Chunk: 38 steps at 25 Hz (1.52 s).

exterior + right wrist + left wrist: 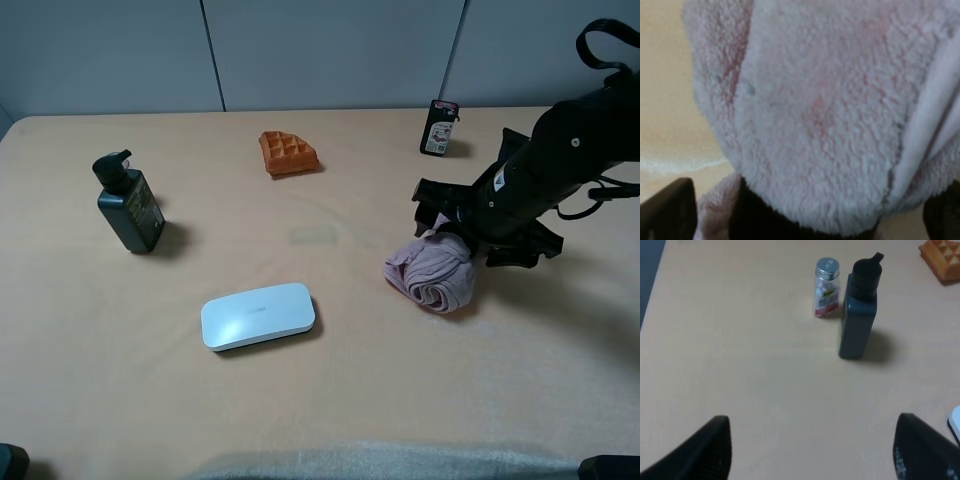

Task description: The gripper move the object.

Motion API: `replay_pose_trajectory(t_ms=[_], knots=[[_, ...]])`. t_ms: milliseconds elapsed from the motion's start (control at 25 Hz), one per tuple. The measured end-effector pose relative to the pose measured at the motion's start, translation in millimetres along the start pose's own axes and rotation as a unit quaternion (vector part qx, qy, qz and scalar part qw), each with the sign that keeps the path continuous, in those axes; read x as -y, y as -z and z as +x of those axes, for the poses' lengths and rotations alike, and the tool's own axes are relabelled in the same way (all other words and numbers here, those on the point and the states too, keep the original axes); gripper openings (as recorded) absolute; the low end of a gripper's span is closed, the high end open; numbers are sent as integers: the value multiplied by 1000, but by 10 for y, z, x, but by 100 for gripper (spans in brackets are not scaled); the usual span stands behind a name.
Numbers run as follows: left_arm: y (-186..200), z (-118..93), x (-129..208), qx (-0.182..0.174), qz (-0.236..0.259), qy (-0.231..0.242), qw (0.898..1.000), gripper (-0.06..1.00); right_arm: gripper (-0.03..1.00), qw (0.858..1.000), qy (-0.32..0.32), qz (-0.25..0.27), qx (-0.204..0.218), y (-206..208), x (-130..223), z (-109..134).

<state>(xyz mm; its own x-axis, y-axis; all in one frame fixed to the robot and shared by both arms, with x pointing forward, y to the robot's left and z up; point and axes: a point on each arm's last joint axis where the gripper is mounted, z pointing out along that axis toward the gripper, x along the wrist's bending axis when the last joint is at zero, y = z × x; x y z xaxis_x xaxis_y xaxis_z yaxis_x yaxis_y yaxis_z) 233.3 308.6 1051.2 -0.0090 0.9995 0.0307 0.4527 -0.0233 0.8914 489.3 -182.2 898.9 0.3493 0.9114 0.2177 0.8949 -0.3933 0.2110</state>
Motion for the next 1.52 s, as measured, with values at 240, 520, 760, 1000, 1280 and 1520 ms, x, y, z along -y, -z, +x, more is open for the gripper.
replay_pose_trajectory(t_ms=[240, 520, 760, 1000, 1280, 1520], knots=[[0, 0, 0, 0, 0, 0, 1000, 74, 42, 1000, 5, 4, 4, 0, 6, -7], [0, 0, 0, 0, 0, 0, 1000, 74, 35, 1000, 28, 6, 6, 0, 13, -10], [0, 0, 0, 0, 0, 0, 1000, 74, 35, 996, 87, 16, 13, 2, 28, -23], [0, 0, 0, 0, 0, 0, 1000, 74, 35, 990, 138, 23, 7, 13, 39, -16], [0, 0, 0, 0, 0, 0, 1000, 74, 35, 980, 196, -4, -17, 359, -67, 101], [0, 0, 0, 0, 0, 0, 1000, 74, 35, 972, 222, -65, -46, 931, -385, 231]])
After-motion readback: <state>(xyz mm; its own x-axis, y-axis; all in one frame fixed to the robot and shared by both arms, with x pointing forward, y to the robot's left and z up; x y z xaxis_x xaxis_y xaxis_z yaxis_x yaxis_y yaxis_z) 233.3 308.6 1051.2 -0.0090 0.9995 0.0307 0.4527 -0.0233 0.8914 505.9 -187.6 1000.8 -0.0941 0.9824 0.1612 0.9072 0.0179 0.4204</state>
